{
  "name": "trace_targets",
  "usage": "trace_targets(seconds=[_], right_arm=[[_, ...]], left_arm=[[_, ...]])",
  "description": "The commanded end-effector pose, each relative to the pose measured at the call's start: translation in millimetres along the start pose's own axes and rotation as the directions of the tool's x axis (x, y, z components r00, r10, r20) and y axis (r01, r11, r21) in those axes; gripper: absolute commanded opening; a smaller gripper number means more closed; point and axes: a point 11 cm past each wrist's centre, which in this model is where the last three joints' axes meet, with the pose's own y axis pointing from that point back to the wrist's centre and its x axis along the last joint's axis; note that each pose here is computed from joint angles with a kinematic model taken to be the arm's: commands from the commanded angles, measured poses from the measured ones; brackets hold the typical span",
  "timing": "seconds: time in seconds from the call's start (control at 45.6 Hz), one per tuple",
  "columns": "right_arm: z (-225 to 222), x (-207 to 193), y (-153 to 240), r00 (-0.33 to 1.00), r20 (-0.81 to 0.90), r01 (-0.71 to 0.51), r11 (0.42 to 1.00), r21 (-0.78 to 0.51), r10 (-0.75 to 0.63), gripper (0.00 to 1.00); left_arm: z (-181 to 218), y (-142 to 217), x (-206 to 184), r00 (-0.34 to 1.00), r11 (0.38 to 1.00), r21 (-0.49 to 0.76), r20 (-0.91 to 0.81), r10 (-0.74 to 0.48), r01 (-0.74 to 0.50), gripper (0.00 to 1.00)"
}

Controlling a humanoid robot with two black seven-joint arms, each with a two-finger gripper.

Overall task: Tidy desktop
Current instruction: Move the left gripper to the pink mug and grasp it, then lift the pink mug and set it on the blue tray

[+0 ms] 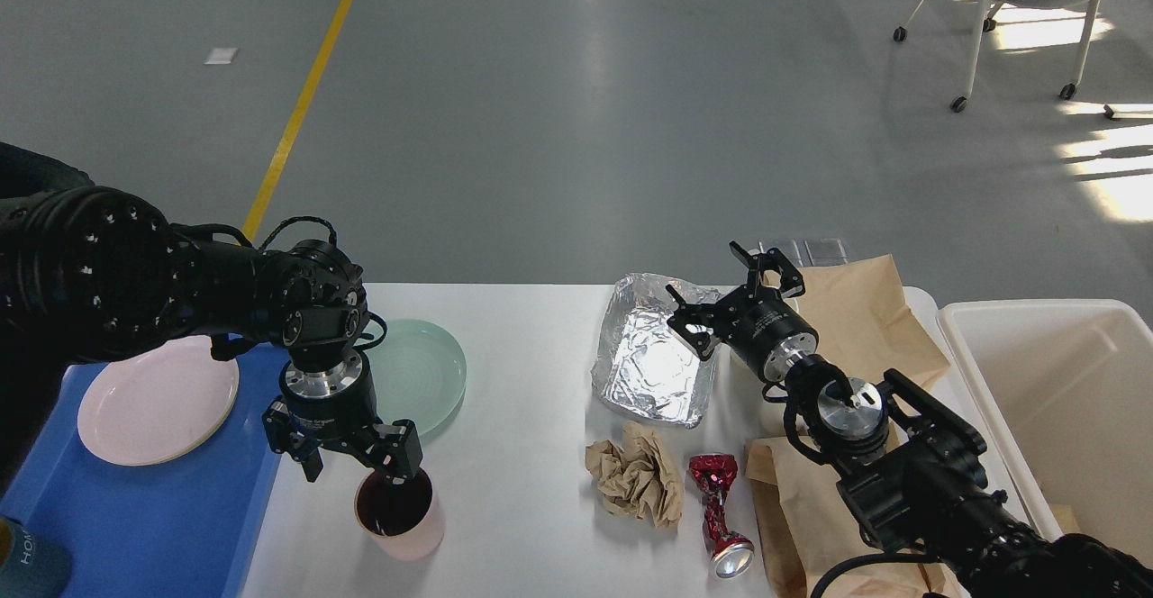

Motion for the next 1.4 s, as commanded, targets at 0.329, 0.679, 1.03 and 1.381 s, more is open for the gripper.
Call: trace_targets(seconds=[0.329, 0.679, 1.03, 1.381], right_arm=[[0, 0, 0, 1.000, 0.000, 0.000, 1.000, 0.000, 0.000, 1.00], [0, 0, 0, 1.000, 0.000, 0.001, 1.000, 0.000, -0.001, 1.00], [0, 0, 0, 1.000, 0.000, 0.000, 1.000, 0.000, 0.000, 1.00], [0, 0, 0, 1.000, 0.000, 0.000, 1.000, 0.000, 0.000, 1.00]], left_arm=[[3, -13, 4, 0.999, 0.999, -0.007, 0.003, 0.035, -0.035, 0.64], [1, -13, -12, 0.995, 0.995, 0.013, -0.001, -0.104, 0.104, 0.02], [1, -9, -10, 0.996, 0.996, 0.009, -0.002, -0.094, 0.094, 0.00], [13, 64, 20, 0.997, 0.997, -0.040, 0.003, 0.071, -0.071, 0.00]])
